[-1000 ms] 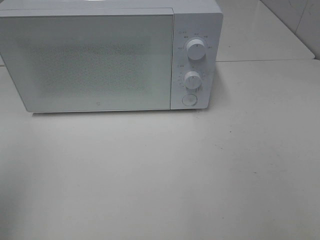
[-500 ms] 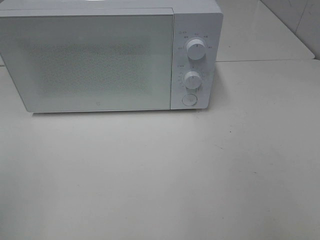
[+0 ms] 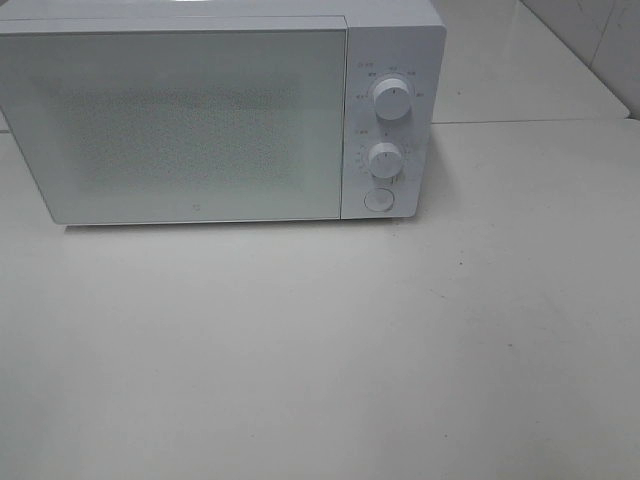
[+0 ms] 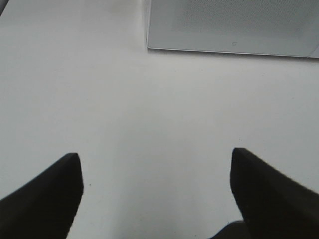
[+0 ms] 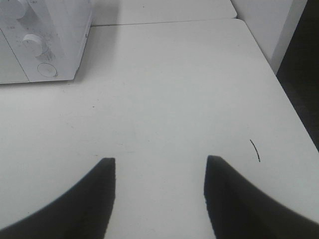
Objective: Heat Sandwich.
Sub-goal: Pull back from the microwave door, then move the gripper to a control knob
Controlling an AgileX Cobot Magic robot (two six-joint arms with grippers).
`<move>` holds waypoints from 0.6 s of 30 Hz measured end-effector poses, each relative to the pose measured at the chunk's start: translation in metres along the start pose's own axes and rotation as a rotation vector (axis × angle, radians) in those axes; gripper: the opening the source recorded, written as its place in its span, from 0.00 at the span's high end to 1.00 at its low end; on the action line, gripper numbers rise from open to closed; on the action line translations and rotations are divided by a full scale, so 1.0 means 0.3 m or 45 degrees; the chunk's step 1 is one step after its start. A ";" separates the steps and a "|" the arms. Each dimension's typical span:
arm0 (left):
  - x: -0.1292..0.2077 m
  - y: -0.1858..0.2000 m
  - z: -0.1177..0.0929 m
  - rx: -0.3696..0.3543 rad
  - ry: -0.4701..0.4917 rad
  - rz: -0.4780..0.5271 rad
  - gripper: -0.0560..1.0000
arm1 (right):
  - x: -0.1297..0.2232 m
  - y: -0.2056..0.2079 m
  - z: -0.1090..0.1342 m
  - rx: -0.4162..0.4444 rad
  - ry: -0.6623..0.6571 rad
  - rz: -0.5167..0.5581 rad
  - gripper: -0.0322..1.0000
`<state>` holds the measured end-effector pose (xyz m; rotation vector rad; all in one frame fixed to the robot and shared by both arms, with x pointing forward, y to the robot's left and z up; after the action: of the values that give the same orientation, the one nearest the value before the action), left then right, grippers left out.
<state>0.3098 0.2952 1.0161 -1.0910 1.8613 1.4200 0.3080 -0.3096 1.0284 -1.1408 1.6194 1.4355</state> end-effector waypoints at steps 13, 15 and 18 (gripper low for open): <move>-0.004 0.030 0.015 -0.001 -0.014 -0.091 0.22 | 0.000 0.000 0.000 0.000 0.000 0.000 0.45; -0.005 0.030 0.016 -0.003 -0.015 -0.092 0.22 | 0.000 0.000 0.000 0.000 0.000 0.000 0.45; -0.006 0.030 0.019 -0.013 -0.015 -0.095 0.22 | 0.000 0.000 0.000 0.000 0.000 0.000 0.45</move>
<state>0.3026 0.3022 1.0205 -1.1426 1.7883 1.3916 0.3080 -0.3096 1.0284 -1.1408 1.6194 1.4355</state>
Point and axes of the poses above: a point on each arm's last joint axis where the gripper is mounted, y pointing back along that axis away from the gripper, z along the wrist's bending axis when the last joint is at zero, x = y × z, the point moved 8 cm from there along -y, pointing out along that axis toward the gripper, and after that the axes turned 12 degrees about y, right-handed, at the moved point
